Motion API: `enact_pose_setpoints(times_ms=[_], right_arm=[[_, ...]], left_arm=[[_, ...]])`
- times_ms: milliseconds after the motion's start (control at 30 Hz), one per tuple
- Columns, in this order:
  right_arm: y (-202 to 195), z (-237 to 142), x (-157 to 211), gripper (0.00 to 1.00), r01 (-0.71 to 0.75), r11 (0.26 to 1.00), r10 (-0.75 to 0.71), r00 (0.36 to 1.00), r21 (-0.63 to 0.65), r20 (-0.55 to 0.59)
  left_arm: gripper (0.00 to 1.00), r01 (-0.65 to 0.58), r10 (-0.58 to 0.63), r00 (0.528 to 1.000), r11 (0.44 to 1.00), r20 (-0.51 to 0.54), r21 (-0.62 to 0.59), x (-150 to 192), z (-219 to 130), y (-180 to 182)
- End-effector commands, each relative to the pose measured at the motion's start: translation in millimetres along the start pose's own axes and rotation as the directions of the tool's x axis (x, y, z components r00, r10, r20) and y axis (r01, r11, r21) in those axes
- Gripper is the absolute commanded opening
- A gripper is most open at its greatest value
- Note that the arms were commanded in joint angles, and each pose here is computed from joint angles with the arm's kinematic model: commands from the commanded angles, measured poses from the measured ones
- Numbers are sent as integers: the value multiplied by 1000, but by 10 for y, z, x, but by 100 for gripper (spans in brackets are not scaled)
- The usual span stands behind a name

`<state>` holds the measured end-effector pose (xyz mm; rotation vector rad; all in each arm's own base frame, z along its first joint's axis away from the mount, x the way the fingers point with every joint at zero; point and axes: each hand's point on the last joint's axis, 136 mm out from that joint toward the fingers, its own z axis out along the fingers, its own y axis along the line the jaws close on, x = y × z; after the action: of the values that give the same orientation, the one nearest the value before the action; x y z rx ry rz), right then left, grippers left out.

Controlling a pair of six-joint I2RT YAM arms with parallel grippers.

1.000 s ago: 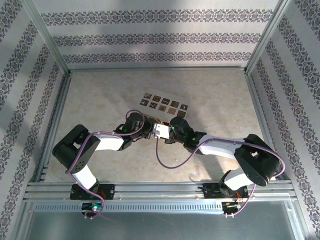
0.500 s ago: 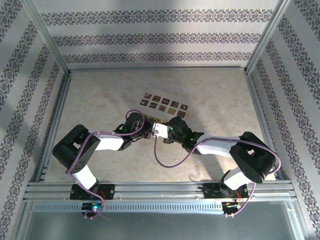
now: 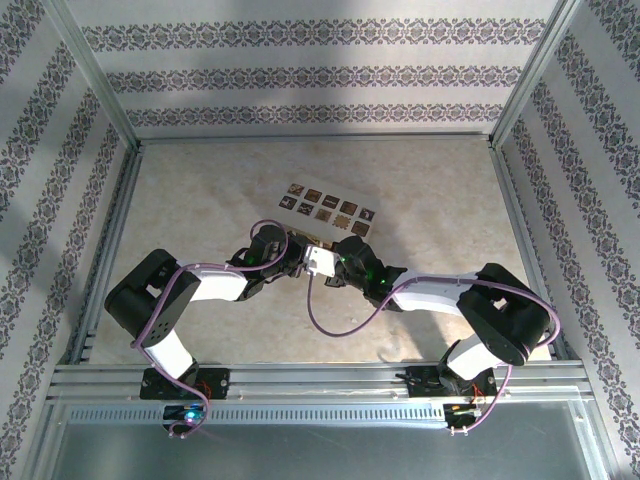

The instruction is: Unlock the padlock with the key

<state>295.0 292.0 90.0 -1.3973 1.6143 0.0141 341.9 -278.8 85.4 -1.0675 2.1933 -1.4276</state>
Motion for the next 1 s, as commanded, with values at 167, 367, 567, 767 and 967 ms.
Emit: enact_pose_setpoints(times_ms=[167,367,567,767,967], right_arm=[[-154,-42,-127,0,-105,992,100,993,77,68],[-230,-120,-250,0,-288,956,278,950,56,141],[-285,-152,-303,0,-460,888,452,875,8,176],[-422,-238,-344,0,-656,751,655,725,-79,213],[-511,-287,-360,0,-771,623,777,591,-133,214]], left_arm=[[0,-19,24,998,995,-51,97,154,-36,-338],[0,-20,25,998,995,-51,97,153,-34,-335],[0,-20,25,998,995,-51,95,154,-34,-326],[0,-21,25,998,995,-50,93,155,-36,-310],[0,-24,29,998,996,-49,90,158,-31,-303]])
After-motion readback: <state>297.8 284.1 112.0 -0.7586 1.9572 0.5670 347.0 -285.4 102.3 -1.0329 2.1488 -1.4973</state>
